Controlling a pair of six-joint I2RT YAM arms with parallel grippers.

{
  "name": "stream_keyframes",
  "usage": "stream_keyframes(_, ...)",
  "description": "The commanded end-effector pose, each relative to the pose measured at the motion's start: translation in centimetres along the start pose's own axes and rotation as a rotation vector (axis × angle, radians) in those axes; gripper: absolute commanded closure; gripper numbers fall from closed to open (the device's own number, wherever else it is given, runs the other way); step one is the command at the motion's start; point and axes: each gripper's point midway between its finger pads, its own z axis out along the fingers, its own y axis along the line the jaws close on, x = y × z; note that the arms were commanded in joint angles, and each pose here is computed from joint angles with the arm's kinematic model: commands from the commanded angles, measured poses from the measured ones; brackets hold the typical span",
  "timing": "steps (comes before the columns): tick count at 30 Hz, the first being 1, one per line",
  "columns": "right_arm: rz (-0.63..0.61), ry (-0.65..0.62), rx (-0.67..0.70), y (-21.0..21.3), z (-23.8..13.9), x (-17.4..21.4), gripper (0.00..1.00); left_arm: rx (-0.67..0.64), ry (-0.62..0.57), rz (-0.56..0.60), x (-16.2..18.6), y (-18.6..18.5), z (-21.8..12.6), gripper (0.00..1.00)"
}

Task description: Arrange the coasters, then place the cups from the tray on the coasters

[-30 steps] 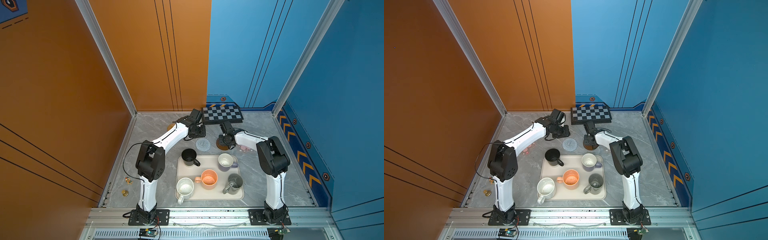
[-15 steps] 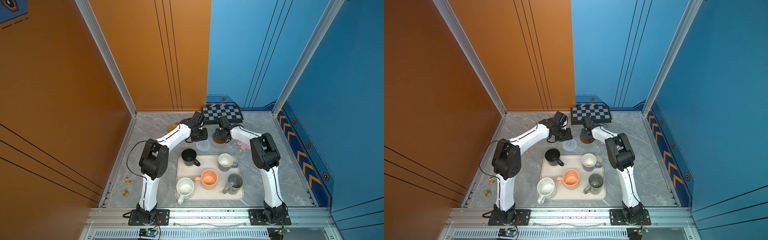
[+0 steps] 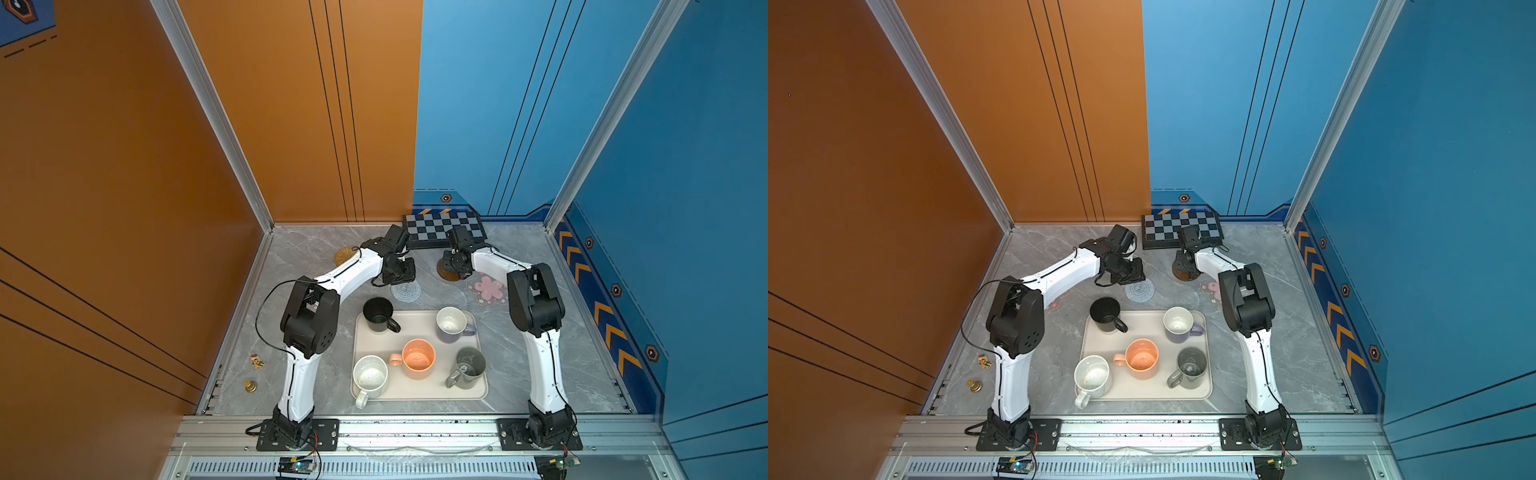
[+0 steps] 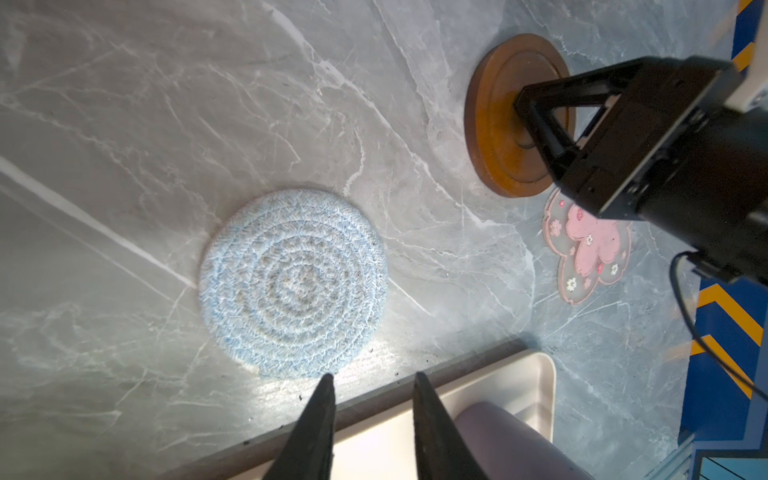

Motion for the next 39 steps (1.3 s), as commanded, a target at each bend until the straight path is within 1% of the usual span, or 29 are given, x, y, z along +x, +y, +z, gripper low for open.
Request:
stream_keyframes(1, 0.026, 0.088, 0.079, -3.9, 0.9, 1.6, 0.75, -0.008, 0.04, -0.004, 1.1, 0.1, 0.5, 0.66)
stream_keyframes(4, 0.069, 0.089, 0.1, -6.0, 0.8, 1.1, 0.75, -0.004, 0.041, -0.001, 1.2, -0.3, 0.5, 0.66)
stream_keyframes(10, 0.134, 0.068, 0.149, -10.5, -0.6, -0.2, 0.75, -0.02, 0.039, -0.004, 1.6, 0.2, 0.1, 0.67)
stream_keyframes(13, 0.196, 0.067, 0.141, -12.3, -1.0, -0.8, 0.75, -0.029, 0.04, -0.003, 1.8, 0.5, 0.0, 0.67)
stream_keyframes(18, 0.241, 0.05, 0.164, -14.5, -2.0, -1.4, 0.75, -0.039, 0.038, -0.002, 2.1, 0.7, -0.3, 0.67)
stream_keyframes(24, 0.324, 0.043, 0.206, -17.3, -2.9, -1.1, 0.75, -0.038, 0.034, 0.002, 2.1, 0.6, -0.6, 0.67)
stream_keyframes(34, 0.412, 0.049, 0.271, -20.8, -4.2, 0.4, 0.74, -0.046, 0.029, 0.005, 2.3, 0.8, -1.1, 0.67)
stream_keyframes(36, 0.44, 0.027, 0.271, -21.3, -5.4, -0.1, 0.74, -0.046, 0.026, 0.007, 2.3, 0.9, -1.3, 0.67)
stream_keyframes(39, 0.462, 0.022, 0.292, -22.3, -6.2, 0.3, 0.74, -0.052, 0.026, 0.009, 2.4, 1.0, -1.5, 0.67)
